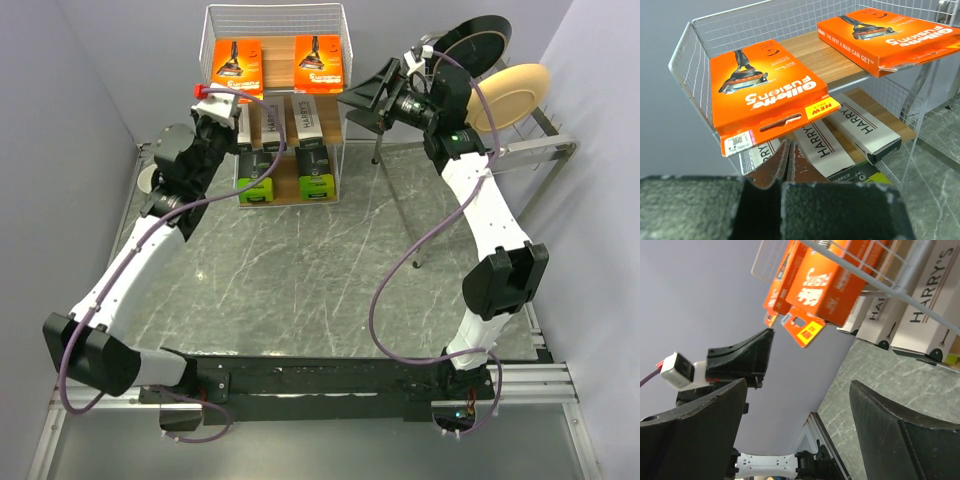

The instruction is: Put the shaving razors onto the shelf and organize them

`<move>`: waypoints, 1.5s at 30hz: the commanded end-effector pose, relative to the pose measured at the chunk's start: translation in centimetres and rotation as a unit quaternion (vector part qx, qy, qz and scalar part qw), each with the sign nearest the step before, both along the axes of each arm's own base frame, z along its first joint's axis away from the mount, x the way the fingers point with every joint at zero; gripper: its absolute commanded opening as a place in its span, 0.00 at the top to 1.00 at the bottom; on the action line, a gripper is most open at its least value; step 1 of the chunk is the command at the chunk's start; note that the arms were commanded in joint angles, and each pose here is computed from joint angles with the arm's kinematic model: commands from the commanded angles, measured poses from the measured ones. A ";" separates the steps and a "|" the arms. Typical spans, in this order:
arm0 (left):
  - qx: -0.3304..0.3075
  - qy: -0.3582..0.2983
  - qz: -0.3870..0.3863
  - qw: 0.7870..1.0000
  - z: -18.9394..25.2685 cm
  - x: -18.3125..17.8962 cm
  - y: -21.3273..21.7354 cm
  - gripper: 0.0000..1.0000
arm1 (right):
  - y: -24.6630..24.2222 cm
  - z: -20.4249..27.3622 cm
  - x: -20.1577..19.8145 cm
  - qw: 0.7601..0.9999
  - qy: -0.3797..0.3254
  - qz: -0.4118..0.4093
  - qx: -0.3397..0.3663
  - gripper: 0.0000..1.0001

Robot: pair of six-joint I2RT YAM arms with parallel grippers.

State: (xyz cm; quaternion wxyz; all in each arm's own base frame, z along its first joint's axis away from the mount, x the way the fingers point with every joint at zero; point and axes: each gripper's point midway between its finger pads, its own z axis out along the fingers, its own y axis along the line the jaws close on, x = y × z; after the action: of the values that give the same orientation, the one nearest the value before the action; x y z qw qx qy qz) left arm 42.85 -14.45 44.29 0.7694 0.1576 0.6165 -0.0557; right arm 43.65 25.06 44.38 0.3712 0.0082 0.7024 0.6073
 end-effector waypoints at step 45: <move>-0.003 0.037 -0.035 0.999 -0.6 -4.2 1.1 0.91 | 3.9 7.2 0.4 0.990 -0.139 0.021 0.031 0.04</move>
State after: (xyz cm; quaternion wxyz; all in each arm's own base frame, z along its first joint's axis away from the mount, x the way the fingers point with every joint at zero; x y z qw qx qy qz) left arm 40.85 -13.28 42.64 0.7379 0.1450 0.6528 -0.0909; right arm 44.03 29.55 47.55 0.3939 -0.0476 0.6681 0.6294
